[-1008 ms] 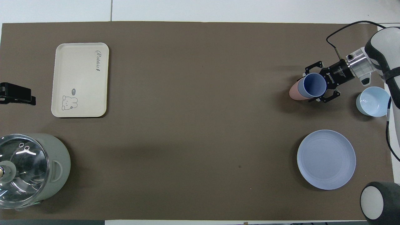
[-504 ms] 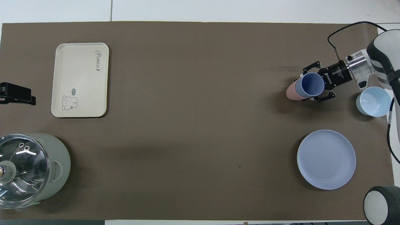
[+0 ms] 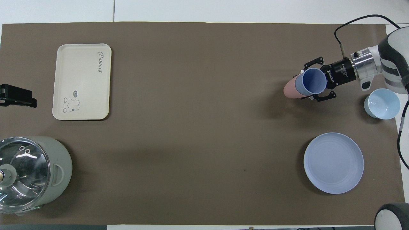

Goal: Place cup on tray
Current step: 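Carry the cup toward the tray while the left gripper reaches it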

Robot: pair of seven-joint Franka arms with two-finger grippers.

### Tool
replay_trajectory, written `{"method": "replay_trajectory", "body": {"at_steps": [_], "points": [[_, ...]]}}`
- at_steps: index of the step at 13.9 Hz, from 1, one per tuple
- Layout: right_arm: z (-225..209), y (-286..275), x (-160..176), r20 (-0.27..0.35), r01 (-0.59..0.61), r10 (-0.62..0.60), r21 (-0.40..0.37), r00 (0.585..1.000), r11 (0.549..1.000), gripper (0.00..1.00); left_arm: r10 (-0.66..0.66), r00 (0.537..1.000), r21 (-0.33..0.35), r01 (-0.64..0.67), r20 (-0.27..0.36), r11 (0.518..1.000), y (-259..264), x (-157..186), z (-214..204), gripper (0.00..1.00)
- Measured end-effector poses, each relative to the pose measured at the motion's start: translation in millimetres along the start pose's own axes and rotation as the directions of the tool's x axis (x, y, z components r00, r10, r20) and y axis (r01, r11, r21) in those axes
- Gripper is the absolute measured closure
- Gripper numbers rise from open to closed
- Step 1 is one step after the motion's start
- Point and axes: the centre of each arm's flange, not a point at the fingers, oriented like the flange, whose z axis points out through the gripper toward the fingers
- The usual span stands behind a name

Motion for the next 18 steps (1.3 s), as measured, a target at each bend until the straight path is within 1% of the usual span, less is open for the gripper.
{"method": "replay_trajectory", "body": {"at_steps": [2,4,6,8,11,13,14,15,16,18], "points": [[28,-5,-21,0.012,-0.015,0.015,0.000,1.000,1.000,0.22,0.000,1.000,0.000,0.000,0.000,1.000,0,0,0,0.00],[59,-13,-50,0.001,-0.044,0.044,-0.008,0.999,0.999,0.22,0.000,1.000,0.000,0.000,0.000,1.000,0,0,0,0.00],[93,-27,-91,-0.035,-0.068,0.067,-0.014,0.997,0.998,0.22,0.000,1.000,0.000,0.000,0.000,1.000,0,0,0,0.00],[126,-41,-127,-0.036,-0.101,0.101,0.013,0.994,0.995,0.22,0.000,1.000,0.000,0.000,0.000,1.000,0,0,0,0.00],[172,-58,-170,-0.045,-0.169,0.173,0.073,0.984,0.983,0.22,-0.005,1.000,0.000,0.005,0.000,1.000,-1,0,0,0.00],[215,-66,-204,-0.069,-0.199,0.208,0.110,0.976,0.974,0.22,-0.008,1.000,-0.001,0.008,-0.007,1.000,1,1,-1,0.00],[237,-67,-220,-0.072,-0.214,0.224,0.128,0.972,0.968,0.22,-0.010,0.999,-0.004,0.010,-0.033,1.000,7,3,-1,0.00],[258,-66,-233,-0.064,-0.226,0.237,0.145,0.969,0.963,0.22,-0.028,0.997,-0.012,0.027,-0.075,1.000,21,7,1,0.00],[274,-63,-241,-0.064,-0.232,0.245,0.162,0.967,0.959,0.22,-0.055,0.993,-0.022,0.053,-0.103,0.998,40,8,7,0.00],[300,-55,-253,-0.068,-0.250,0.267,0.193,0.961,0.949,0.22,-0.095,0.987,-0.042,0.091,-0.128,0.995,88,6,26,0.00]]}}
